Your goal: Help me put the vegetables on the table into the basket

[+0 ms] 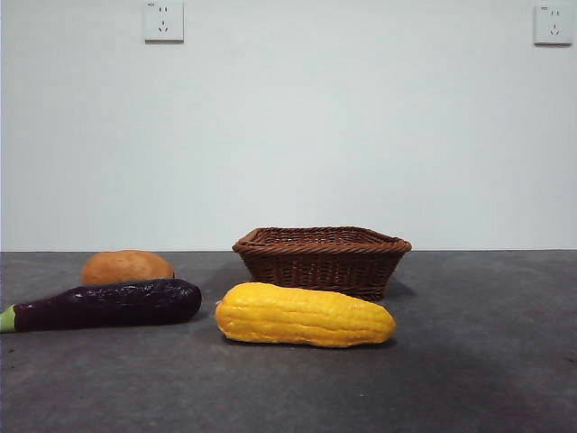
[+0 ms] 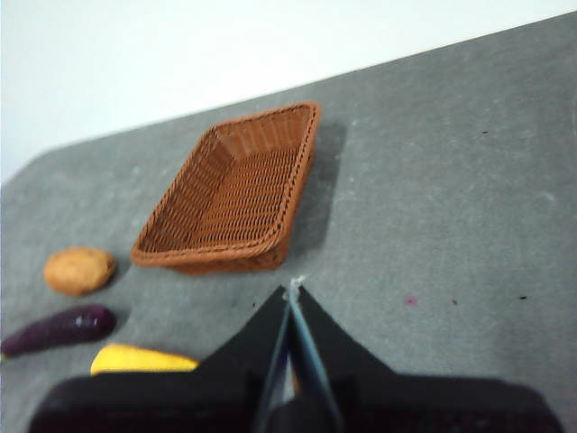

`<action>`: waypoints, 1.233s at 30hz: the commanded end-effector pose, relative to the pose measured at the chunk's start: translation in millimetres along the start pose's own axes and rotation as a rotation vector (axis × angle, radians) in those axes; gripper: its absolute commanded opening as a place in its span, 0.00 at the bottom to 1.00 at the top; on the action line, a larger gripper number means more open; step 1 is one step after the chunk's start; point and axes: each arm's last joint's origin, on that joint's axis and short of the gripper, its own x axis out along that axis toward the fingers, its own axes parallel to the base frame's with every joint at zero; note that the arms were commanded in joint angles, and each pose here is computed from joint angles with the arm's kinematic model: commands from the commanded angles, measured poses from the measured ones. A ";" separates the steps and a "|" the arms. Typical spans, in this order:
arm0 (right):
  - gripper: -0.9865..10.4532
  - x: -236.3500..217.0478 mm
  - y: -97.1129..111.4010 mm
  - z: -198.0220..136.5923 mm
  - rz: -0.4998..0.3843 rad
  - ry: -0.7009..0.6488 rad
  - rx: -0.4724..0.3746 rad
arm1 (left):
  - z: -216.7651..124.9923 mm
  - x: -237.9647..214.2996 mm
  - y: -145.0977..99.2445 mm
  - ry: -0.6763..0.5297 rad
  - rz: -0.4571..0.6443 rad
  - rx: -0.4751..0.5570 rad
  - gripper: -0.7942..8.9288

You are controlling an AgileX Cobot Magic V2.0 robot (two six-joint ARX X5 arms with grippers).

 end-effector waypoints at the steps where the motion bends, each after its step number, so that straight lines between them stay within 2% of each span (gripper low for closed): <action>1: 0.08 -10.5 8.4 20.6 0.003 0.028 -0.105 | 13.3 -5.2 -6.4 0.015 -0.040 0.030 0.08; 11: 0.08 -24.2 25.7 70.7 0.057 0.184 -0.179 | 62.1 -30.9 -29.6 0.093 -0.131 0.130 0.08; 16: 0.08 -20.0 26.0 77.6 0.064 0.235 -0.178 | 68.7 -36.3 -35.7 0.155 -0.166 0.187 0.08; 23: 0.09 -16.4 25.1 76.1 0.090 0.279 -0.176 | 69.2 -30.8 -36.5 0.185 -0.193 0.189 0.09; 24: 0.10 -16.4 25.1 76.2 0.090 0.279 -0.176 | 69.4 -29.9 -36.3 0.188 -0.193 0.188 0.15; 25: 0.18 -16.5 25.2 76.3 0.090 0.278 -0.175 | 69.6 -28.9 -36.0 0.192 -0.193 0.186 0.29; 27: 0.41 -16.5 25.2 76.2 0.090 0.279 -0.171 | 69.7 -27.5 -35.7 0.198 -0.192 0.184 0.67; 28: 0.52 -16.5 25.3 76.1 0.093 0.280 -0.164 | 69.7 -27.4 -35.7 0.198 -0.193 0.183 0.74; 29: 0.58 -16.5 25.4 76.1 0.095 0.280 -0.155 | 69.9 -27.2 -35.7 0.199 -0.193 0.183 0.74; 30: 0.59 -16.5 25.4 76.1 0.096 0.281 -0.143 | 70.6 -27.0 -35.7 0.199 -0.192 0.183 0.74; 37: 0.59 -1.6 22.0 81.7 0.117 0.320 -0.106 | 84.4 -22.2 -37.2 0.203 -0.192 0.183 0.73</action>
